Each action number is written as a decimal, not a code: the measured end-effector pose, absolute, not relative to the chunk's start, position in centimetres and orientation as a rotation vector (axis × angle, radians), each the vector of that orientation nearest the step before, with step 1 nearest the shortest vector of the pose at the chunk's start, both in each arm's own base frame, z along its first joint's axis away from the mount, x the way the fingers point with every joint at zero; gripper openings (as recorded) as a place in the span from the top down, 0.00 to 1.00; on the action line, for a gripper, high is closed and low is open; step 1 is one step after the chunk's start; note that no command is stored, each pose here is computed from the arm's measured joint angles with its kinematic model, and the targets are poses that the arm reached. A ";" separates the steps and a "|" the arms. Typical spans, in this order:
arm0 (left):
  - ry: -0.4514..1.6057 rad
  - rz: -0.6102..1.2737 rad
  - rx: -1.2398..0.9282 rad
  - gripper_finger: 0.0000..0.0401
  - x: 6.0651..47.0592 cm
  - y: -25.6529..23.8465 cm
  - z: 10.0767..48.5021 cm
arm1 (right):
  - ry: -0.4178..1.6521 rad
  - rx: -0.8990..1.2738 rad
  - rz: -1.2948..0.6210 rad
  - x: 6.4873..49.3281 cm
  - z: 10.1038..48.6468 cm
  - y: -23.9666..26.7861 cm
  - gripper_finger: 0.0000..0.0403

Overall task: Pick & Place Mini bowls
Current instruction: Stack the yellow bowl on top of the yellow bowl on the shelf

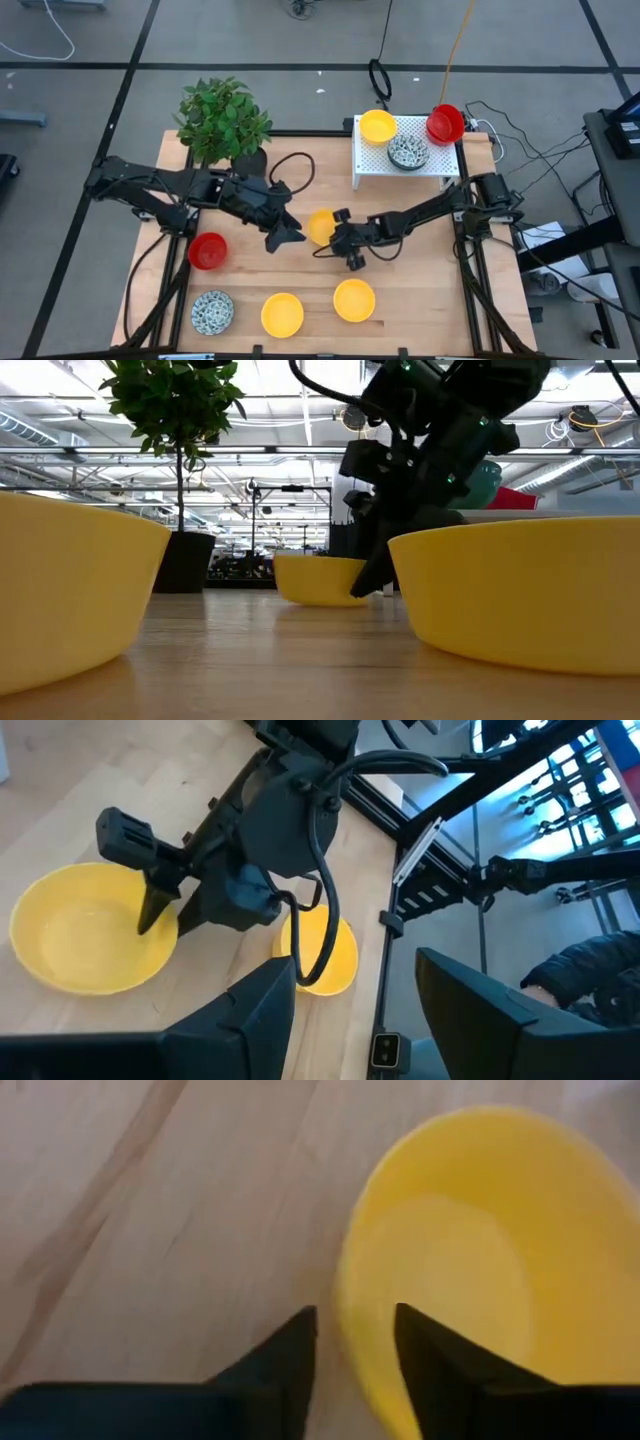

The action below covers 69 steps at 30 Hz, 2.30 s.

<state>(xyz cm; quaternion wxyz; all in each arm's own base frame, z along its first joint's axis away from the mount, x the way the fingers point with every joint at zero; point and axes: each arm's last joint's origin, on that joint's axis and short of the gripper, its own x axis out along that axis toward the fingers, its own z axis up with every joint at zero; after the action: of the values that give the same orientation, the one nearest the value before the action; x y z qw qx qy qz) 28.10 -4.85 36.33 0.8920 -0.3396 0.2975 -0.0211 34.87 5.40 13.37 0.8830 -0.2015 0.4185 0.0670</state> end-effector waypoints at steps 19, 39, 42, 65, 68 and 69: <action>0.601 -0.005 -0.716 0.47 28.2 -4.1 36.3 | 0.540 -0.432 -0.118 29.1 28.4 2.4 1.00; 0.556 0.087 -0.614 0.47 28.3 -3.7 36.3 | 0.526 0.094 -0.778 26.5 35.1 -15.1 1.00; 0.557 0.087 -0.614 0.47 28.3 -3.7 36.3 | 0.546 0.151 -0.804 26.9 33.9 -16.3 1.00; 0.566 0.077 -0.571 0.47 28.2 -3.7 36.2 | 0.754 0.186 -0.801 27.8 30.3 -17.2 0.99; 0.565 0.077 -0.572 0.47 28.2 -3.7 36.2 | 0.750 0.203 -0.760 27.9 30.3 -17.2 0.96; 0.566 0.078 -0.573 0.47 28.2 -3.7 36.2 | 0.749 0.203 -0.760 27.9 30.3 -17.2 0.95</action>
<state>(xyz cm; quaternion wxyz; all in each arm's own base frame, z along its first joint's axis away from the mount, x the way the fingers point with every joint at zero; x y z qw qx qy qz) 28.24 -3.67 36.23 0.9194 -0.2786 0.2751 0.0378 27.92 -17.16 30.28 0.8562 0.0965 0.3562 -0.3615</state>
